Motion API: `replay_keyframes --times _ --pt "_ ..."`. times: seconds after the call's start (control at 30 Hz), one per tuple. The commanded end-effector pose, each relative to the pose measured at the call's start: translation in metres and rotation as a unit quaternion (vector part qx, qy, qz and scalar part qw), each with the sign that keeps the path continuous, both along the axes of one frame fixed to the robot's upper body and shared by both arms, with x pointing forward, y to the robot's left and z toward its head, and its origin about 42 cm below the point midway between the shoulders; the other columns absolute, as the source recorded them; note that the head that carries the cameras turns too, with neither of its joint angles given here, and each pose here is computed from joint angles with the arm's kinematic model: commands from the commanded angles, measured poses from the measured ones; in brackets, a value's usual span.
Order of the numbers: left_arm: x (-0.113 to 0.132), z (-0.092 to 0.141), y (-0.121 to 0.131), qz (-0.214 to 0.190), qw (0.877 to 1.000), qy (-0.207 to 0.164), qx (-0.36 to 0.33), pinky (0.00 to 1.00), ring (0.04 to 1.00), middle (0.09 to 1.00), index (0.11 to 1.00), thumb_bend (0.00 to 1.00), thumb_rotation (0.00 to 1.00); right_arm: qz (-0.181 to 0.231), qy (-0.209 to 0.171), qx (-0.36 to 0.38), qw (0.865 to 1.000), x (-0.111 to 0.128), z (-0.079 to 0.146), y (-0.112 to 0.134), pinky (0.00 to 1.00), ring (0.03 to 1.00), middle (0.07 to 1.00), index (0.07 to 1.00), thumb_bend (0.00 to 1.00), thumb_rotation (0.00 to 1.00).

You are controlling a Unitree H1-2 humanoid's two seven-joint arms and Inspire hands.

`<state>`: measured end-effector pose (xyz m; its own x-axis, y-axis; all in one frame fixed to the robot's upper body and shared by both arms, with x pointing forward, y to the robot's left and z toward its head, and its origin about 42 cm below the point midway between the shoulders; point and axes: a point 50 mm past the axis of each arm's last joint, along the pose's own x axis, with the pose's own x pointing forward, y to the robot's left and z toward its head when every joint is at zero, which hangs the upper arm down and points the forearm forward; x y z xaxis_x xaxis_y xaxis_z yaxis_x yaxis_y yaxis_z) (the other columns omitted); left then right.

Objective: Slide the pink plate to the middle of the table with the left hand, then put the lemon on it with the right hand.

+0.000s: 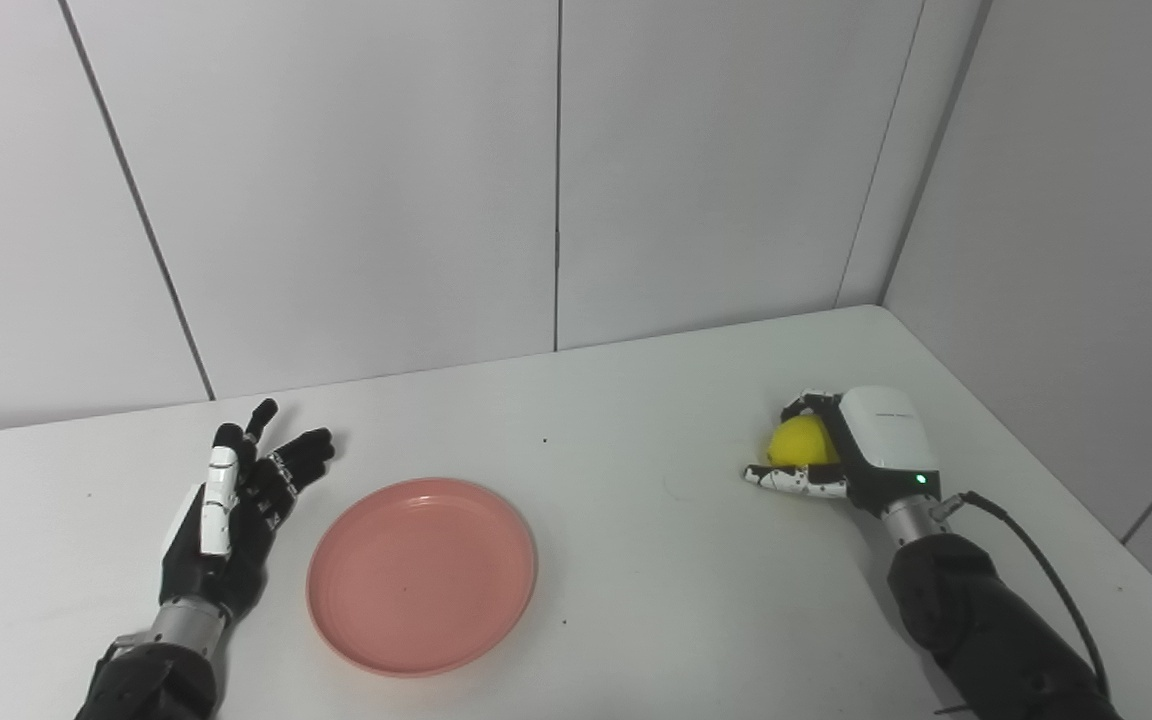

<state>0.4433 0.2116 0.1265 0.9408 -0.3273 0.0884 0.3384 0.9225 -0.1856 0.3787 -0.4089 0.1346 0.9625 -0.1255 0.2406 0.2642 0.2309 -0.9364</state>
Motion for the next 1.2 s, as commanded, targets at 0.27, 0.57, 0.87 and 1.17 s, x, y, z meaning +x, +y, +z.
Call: replay_keyframes --times 0.27,0.57,0.87,1.17 --pt "-0.007 -0.010 0.005 0.004 1.000 0.009 -0.003 0.87 0.790 0.738 0.990 0.61 0.98 0.061 -0.027 0.003 0.998 0.011 0.049 0.023 0.18 0.246 0.339 0.478 0.49 0.41" --pt "-0.009 -0.013 0.000 0.006 1.000 0.008 0.000 0.85 0.777 0.727 0.981 0.62 0.98 0.098 -0.051 -0.004 0.994 0.018 0.081 0.053 0.17 0.223 0.313 0.445 0.50 0.41" --pt "-0.011 -0.018 -0.008 0.009 1.000 0.011 -0.001 0.84 0.770 0.730 0.964 0.63 0.97 0.129 -0.077 -0.008 0.989 0.021 0.101 0.077 0.14 0.197 0.285 0.439 0.50 0.42" --pt "-0.016 -0.016 -0.024 0.007 1.000 0.014 0.003 0.83 0.747 0.701 0.960 0.67 0.96 0.177 -0.100 0.000 0.979 0.028 0.107 0.105 0.14 0.201 0.292 0.444 0.49 0.40"
